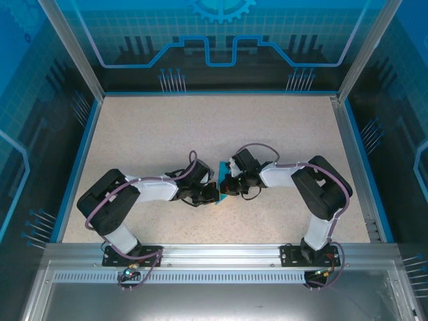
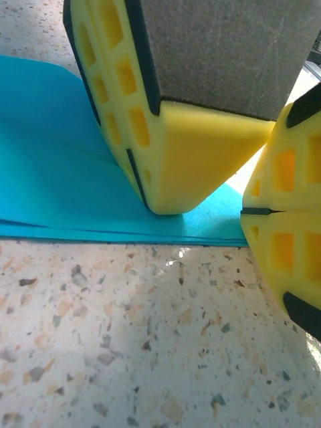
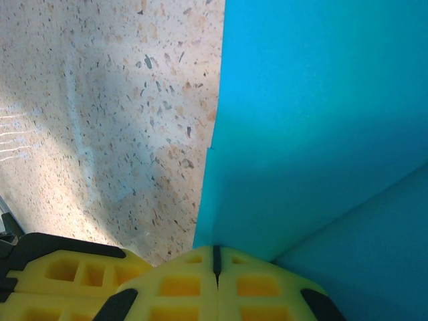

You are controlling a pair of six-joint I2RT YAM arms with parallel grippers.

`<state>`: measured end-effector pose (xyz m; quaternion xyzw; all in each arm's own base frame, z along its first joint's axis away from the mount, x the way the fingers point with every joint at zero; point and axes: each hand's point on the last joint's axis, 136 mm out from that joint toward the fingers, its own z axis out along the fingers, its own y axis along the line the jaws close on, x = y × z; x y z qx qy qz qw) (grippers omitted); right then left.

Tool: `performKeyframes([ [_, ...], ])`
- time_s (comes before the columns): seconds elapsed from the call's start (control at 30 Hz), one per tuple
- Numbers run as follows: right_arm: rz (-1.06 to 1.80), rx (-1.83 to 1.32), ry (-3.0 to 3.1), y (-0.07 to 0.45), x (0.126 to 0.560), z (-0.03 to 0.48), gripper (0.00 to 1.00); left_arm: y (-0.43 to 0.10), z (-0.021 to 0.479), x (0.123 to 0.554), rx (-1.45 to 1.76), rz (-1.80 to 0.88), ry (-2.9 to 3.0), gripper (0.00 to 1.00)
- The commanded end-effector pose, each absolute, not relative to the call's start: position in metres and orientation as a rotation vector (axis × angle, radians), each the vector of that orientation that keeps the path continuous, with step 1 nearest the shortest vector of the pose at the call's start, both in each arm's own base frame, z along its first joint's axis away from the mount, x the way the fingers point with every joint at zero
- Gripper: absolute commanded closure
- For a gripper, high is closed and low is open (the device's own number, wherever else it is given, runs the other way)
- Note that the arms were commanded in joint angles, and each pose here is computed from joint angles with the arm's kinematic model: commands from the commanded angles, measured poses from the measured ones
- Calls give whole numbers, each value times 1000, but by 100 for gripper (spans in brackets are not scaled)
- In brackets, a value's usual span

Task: Fold a paper plane with a square sheet of paper (pick it up from the middle)
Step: Fourth fold the wing at the center of the table.

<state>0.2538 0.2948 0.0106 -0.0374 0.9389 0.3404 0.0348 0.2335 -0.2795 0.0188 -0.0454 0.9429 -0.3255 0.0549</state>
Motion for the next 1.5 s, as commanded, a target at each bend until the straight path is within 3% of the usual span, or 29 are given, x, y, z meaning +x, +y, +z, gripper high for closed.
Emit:
performKeyframes([
  [0.0,963,-73,2972,283,244,-12,100,-276,10,235,-178,-978,2865,100],
  [0.3,966,-55,2956,277,256,-13,100,-251,-16,214,-207,-830,2969,100],
  [0.6,1000,-38,2874,265,297,-9,100,-237,-29,192,-235,-808,3038,100],
  [1.47,857,89,2777,203,386,-7,100,-237,-35,182,-223,-822,3082,100],
])
